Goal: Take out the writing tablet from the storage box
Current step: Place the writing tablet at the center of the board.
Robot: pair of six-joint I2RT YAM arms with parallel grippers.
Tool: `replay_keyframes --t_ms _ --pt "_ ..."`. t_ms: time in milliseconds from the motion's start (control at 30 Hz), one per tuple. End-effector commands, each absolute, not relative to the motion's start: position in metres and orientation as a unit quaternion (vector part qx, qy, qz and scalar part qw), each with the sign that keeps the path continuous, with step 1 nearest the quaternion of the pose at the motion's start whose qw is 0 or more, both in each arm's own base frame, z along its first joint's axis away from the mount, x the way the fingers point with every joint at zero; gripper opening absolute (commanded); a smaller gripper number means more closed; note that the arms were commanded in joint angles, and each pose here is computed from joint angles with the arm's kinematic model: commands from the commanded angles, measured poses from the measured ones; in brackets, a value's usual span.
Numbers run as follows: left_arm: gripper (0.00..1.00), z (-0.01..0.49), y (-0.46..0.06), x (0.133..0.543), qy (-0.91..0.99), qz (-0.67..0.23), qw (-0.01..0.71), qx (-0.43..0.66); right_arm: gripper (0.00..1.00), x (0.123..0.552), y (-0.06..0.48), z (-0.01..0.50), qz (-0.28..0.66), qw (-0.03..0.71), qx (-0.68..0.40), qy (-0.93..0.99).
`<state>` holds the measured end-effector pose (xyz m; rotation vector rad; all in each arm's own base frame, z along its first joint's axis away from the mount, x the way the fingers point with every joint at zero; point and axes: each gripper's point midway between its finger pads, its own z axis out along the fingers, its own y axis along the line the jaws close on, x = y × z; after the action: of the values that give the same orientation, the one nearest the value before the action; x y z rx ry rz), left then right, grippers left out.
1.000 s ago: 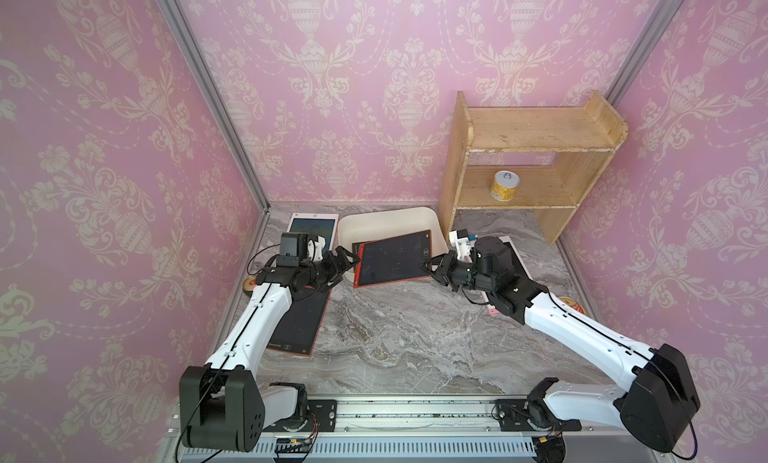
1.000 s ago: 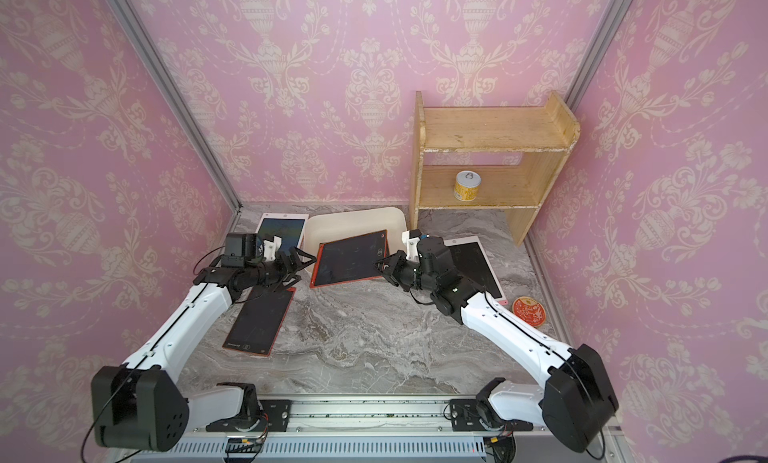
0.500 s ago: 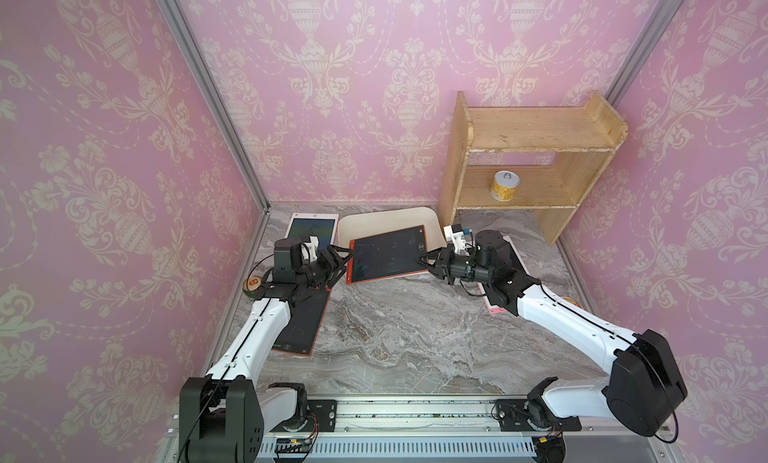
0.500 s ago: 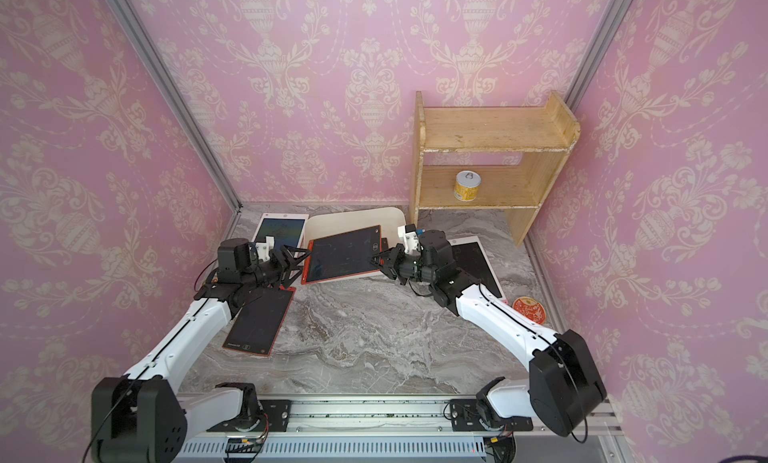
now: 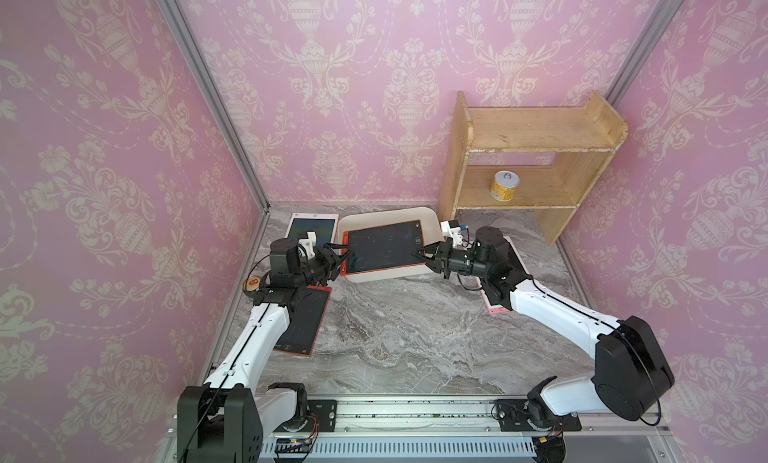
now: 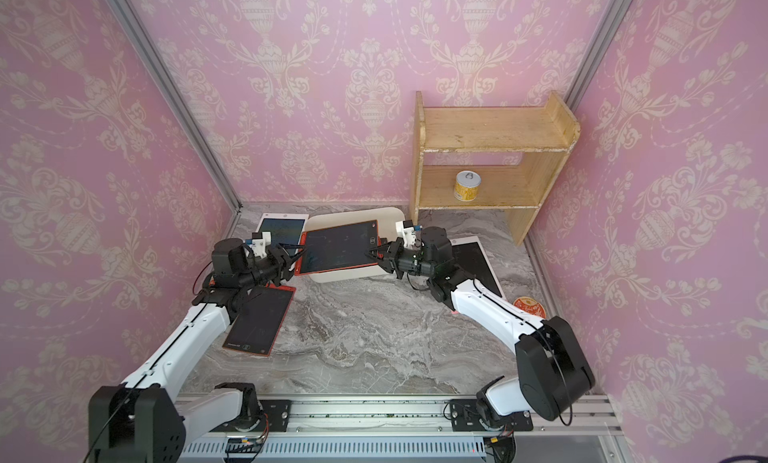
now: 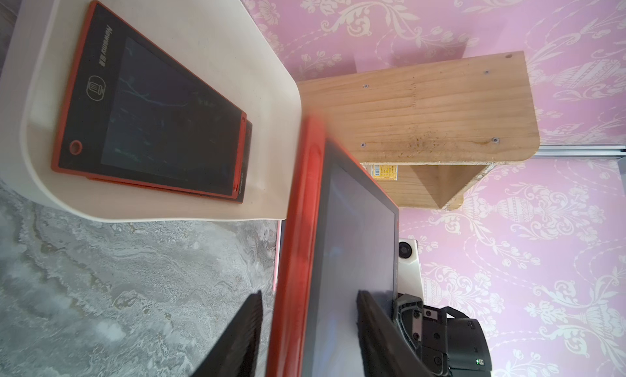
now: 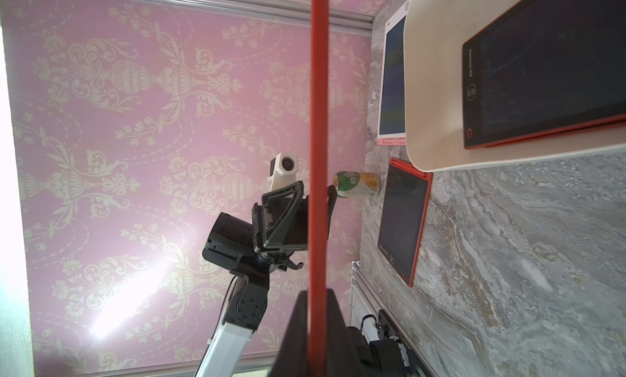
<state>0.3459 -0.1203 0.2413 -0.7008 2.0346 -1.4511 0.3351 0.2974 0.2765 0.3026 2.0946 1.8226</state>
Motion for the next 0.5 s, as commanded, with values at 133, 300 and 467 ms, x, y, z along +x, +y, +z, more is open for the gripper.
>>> replay_keyframes --t_ms 133,300,467 --pt "0.36 0.254 -0.12 0.343 0.742 -0.557 0.276 -0.251 0.0 0.338 0.3 0.297 0.661 0.183 0.081 0.724" --pt "0.24 0.254 -0.118 0.343 0.742 -0.557 0.277 -0.251 0.0 0.339 0.301 0.292 0.652 0.176 0.08 0.733" --pt "0.16 0.257 -0.117 0.342 0.74 -0.559 0.279 -0.248 0.0 0.342 0.303 0.283 0.646 0.167 0.082 0.74"
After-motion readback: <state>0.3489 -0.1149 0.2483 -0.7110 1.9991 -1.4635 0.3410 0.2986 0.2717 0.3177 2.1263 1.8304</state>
